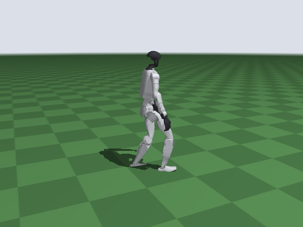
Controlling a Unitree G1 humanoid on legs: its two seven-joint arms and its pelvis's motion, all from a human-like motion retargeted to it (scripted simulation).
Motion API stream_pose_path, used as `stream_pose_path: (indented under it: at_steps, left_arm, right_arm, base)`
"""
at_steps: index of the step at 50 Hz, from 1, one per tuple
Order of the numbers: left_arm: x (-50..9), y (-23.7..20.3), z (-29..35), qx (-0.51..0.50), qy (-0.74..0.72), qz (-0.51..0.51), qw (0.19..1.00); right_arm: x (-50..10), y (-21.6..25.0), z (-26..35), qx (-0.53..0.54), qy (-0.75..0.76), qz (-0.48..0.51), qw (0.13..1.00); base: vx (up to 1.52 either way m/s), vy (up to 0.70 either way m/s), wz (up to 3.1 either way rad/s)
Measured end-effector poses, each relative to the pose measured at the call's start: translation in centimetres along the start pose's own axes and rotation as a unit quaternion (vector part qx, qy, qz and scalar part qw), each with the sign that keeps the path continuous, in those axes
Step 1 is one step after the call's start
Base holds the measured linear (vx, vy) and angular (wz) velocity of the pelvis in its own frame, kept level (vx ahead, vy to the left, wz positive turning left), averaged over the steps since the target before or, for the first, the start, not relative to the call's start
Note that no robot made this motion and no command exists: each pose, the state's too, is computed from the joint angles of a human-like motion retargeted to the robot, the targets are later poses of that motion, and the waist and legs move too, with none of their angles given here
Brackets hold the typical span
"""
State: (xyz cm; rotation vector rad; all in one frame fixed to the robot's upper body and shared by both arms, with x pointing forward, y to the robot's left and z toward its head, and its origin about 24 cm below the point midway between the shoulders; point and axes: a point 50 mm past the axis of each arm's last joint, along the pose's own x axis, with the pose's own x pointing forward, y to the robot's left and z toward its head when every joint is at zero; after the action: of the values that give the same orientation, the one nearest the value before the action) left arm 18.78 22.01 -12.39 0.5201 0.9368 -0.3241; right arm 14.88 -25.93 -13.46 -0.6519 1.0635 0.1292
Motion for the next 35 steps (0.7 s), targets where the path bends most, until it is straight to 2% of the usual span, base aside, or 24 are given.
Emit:
stream_pose_path:
  at_steps: [7,12,18,35]
  left_arm:
    - [-1.6,-2.5,-7.3,-0.046,0.136,-0.022,0.989]
    - [-2.4,-3.6,-9.3,-0.076,0.168,-0.028,0.982]
    - [-2.1,-3.4,-8.5,-0.084,0.143,-0.009,0.986]
    - [-0.9,-1.3,-4.4,-0.116,0.050,0.061,0.990]
  right_arm:
    - [-0.2,2.9,0.4,-0.018,-0.014,0.060,0.998]
    - [-0.3,4.2,0.7,-0.031,-0.023,0.087,0.995]
    - [-0.5,4.8,0.7,-0.035,-0.030,0.092,0.995]
    - [-0.2,2.3,4.8,0.024,-0.109,0.020,0.994]
  base:
    - [-0.25,0.17,1.17]
    - [-0.13,0.09,0.90]
    - [-0.06,0.02,0.60]
    - [-0.03,-0.06,0.31]
